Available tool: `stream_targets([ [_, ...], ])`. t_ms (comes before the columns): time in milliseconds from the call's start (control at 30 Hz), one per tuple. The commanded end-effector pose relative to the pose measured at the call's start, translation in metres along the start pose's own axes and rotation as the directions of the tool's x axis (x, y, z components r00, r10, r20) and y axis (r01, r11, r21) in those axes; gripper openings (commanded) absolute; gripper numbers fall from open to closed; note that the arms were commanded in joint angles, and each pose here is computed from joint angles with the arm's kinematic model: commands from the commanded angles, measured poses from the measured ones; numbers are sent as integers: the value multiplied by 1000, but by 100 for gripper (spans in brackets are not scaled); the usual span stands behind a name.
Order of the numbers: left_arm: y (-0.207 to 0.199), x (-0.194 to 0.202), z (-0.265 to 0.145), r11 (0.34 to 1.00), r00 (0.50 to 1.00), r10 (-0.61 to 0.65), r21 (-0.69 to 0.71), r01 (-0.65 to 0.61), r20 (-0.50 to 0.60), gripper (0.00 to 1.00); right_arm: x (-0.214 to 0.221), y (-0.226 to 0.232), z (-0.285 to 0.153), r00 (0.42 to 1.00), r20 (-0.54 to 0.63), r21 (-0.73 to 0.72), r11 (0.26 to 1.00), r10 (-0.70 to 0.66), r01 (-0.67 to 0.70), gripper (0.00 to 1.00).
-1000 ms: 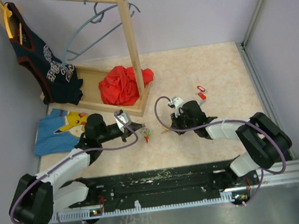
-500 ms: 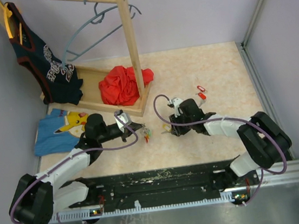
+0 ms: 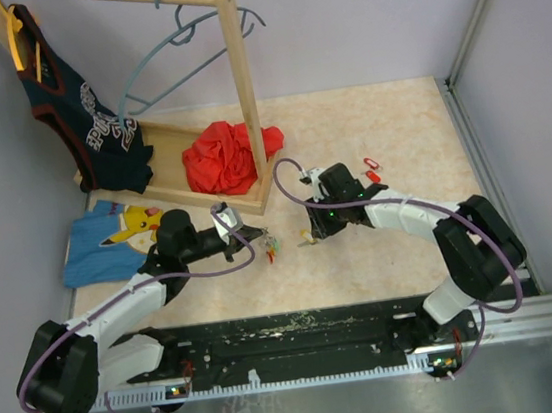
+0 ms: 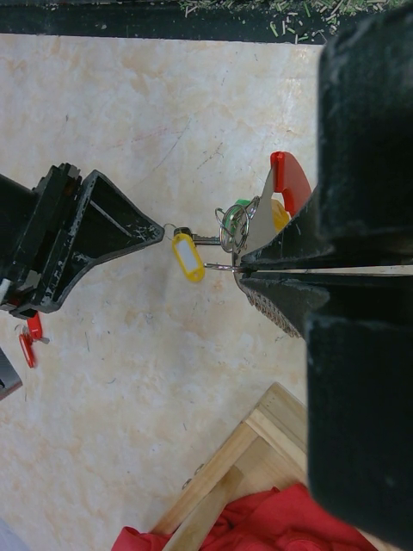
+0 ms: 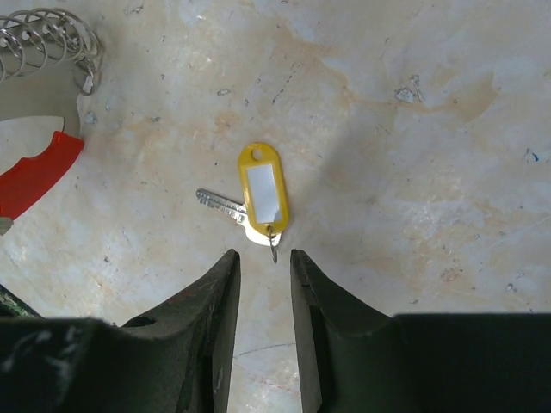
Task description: Put the keys on the keyring
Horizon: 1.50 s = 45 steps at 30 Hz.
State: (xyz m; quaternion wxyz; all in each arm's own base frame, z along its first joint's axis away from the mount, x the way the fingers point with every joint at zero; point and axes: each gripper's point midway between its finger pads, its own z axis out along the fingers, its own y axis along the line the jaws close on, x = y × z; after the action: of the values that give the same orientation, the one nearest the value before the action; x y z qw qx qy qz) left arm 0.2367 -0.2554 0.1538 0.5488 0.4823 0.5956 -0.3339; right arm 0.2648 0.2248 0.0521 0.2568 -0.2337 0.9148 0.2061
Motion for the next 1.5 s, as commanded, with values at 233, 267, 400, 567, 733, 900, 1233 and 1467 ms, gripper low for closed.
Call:
stream_targets([
  [233, 0, -8, 0, 1000, 999, 23, 13, -23, 22, 0, -2, 3, 6, 998, -55, -2, 1000, -9, 9, 24],
  [267, 0, -7, 0, 1000, 1000, 22, 13, -22, 21, 0, -1, 2, 7, 998, -57, -1, 1000, -10, 10, 24],
  [400, 0, -8, 0, 1000, 1000, 22, 14, -23, 21, 0, -2, 3, 12, 998, -56, -13, 1000, -10, 10, 23],
  [567, -1, -8, 0, 1000, 1000, 22, 14, -22, 21, 0, 1, 2, 17, 998, -65, -12, 1000, -10, 10, 22],
  [733, 0, -8, 0, 1000, 999, 23, 13, -23, 22, 0, 2, 1, 19, 998, -67, -13, 1000, -15, 15, 22],
  [900, -1, -7, 0, 1000, 1000, 22, 13, -23, 21, 0, 4, 2, 21, 997, -72, -17, 1000, -18, 16, 21],
  [1233, -1, -7, 0, 1000, 1000, 23, 13, -23, 21, 0, 9, 1, 24, 995, -93, -15, 1000, -23, 22, 20],
  [1467, 0, -9, 0, 1000, 999, 25, 12, -25, 24, 0, 9, 0, 26, 995, -94, -12, 1000, -27, 26, 19],
])
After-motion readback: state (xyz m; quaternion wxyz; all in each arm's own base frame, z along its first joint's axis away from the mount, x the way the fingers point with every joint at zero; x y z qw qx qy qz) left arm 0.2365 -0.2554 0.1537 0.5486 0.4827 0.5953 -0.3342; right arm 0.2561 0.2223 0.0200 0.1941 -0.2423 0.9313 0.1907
